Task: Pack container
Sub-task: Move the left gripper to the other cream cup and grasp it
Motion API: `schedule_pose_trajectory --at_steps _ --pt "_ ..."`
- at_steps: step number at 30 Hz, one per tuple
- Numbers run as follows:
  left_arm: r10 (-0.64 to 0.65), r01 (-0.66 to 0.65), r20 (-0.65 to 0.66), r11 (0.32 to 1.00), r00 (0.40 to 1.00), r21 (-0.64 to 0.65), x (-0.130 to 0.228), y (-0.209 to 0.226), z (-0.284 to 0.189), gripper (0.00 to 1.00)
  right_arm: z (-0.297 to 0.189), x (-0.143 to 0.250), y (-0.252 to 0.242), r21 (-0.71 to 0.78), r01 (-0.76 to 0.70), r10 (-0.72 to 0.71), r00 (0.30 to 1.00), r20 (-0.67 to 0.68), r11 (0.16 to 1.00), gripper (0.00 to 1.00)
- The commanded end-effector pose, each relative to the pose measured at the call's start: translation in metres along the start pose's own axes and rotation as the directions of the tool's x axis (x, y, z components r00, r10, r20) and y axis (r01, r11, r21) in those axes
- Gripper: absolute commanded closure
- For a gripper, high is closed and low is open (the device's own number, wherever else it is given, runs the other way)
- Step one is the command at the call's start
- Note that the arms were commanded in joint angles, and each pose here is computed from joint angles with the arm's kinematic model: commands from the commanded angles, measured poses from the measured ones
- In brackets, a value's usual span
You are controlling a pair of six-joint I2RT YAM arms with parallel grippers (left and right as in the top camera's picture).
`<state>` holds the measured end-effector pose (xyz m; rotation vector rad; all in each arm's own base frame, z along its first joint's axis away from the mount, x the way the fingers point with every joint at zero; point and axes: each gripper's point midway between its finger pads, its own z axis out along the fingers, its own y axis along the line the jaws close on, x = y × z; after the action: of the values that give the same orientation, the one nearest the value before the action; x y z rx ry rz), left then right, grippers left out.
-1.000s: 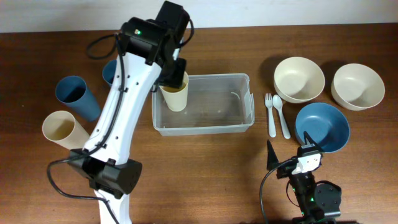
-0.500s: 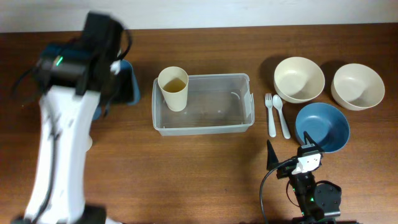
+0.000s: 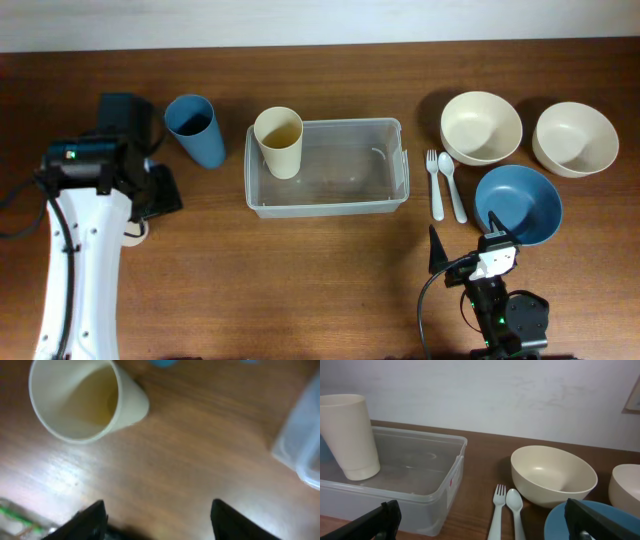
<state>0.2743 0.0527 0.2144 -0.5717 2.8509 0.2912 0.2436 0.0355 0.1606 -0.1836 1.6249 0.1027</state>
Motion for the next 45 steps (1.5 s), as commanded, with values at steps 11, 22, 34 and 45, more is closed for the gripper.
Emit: schedule_pose_trajectory --at_steps 11,22,34,45 --pt "-0.207 0.202 0.052 0.975 0.977 0.092 -0.034 0.027 0.024 0.26 0.000 0.002 -0.001 0.004 -0.001 0.001 1.000 -0.003 1.000 0.01" --pt "-0.183 0.186 -0.052 0.981 0.982 0.053 -0.046 0.016 0.077 0.31 0.000 0.002 -0.001 0.004 -0.001 0.001 1.000 -0.003 1.000 0.01" --pt "-0.165 0.165 -0.147 0.986 0.975 -0.013 -0.040 0.017 0.110 0.51 0.000 0.002 -0.001 0.004 -0.001 0.001 1.000 -0.003 1.000 0.01" --pt "-0.157 0.154 -0.198 0.988 0.968 -0.028 -0.027 0.019 0.107 0.98 0.000 0.002 -0.001 0.004 -0.001 0.001 1.000 -0.003 1.000 0.01"
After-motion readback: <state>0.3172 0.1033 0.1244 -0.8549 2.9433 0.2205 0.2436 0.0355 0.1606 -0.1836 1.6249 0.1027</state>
